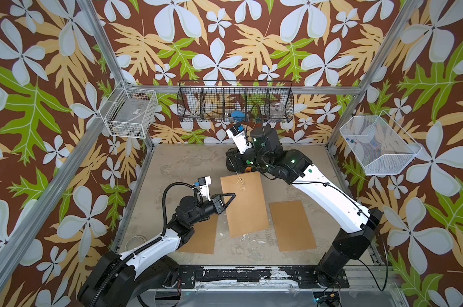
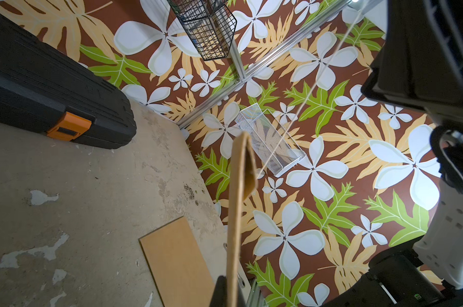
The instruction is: Open the file bag
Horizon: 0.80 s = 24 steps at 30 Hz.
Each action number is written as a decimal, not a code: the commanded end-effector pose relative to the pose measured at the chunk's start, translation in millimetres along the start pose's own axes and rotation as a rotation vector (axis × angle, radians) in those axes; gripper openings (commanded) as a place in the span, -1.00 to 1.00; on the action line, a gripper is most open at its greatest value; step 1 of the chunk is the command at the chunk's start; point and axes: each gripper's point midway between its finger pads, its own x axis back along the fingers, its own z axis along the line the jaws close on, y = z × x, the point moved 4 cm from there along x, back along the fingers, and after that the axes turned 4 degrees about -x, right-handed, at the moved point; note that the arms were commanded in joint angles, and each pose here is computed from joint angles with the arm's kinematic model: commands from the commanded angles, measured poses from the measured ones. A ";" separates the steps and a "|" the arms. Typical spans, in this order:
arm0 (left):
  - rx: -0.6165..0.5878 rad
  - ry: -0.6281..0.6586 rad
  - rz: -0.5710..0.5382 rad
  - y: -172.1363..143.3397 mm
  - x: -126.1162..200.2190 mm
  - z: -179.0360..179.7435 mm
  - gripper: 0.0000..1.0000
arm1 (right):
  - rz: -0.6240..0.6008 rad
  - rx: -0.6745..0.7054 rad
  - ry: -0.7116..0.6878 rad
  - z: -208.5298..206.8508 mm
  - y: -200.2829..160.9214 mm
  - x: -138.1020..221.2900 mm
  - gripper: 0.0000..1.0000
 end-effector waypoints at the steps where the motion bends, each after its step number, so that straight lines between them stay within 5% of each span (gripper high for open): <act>1: -0.016 -0.027 -0.028 5.4 -0.1 -6.0 -1.00 | -0.008 0.003 0.040 9.8 3.1 -1.4 -1.00; 24: -0.014 -0.043 -0.076 18.1 -8.6 -9.3 -1.00 | -0.002 0.019 0.178 59.9 5.2 -9.0 -1.00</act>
